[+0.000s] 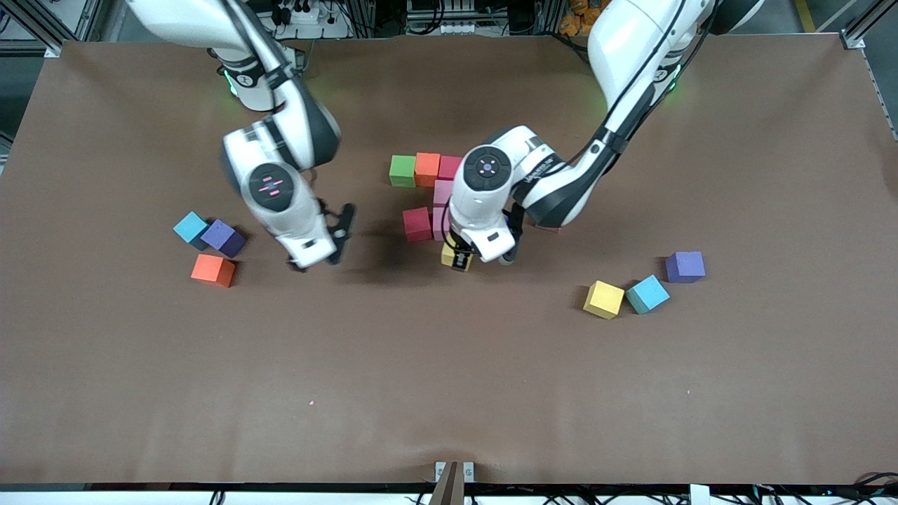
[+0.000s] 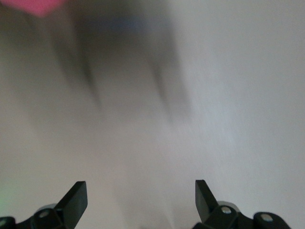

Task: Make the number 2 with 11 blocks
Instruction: 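Carry yellow with the left gripper while the right gripper reaches orange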

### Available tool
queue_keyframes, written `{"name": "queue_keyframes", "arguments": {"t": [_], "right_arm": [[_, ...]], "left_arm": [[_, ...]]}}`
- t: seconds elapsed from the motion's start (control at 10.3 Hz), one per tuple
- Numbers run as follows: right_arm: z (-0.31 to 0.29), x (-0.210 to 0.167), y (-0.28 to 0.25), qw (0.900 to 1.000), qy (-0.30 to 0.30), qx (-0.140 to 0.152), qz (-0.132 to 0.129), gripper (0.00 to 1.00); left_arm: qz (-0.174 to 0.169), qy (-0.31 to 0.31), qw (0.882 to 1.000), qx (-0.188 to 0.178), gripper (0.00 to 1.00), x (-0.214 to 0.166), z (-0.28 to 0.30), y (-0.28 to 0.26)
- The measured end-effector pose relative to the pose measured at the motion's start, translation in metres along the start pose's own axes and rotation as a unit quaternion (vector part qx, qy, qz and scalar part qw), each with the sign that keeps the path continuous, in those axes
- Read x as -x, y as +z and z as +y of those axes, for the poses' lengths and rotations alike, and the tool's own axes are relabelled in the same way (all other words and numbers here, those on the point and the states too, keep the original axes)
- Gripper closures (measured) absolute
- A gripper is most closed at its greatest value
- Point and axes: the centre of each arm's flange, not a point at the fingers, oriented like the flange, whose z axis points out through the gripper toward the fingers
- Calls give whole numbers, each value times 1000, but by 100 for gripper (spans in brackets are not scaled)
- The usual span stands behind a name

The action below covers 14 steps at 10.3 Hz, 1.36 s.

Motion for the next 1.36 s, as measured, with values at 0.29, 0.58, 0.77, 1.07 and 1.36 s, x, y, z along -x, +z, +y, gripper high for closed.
{"name": "queue_keyframes", "arguments": {"t": [0.29,0.58,0.77,1.07,1.36], "right_arm": [[53,100,20,999,-41,7,15,0],[92,190,57,998,-58,8,27,0],[106,213,85,995,-88,12,34,0],[112,231,130,993,-106,-12,49,0],[111,227,130,993,-107,-13,57,0]], "left_arm": [[-21,-43,999,3,40,45,-7,6],[-33,-71,997,0,40,88,-25,17],[-34,-81,996,-9,40,116,-48,29],[-34,-94,995,-8,40,138,-61,41],[-34,-105,994,-3,40,145,-64,59]]}}
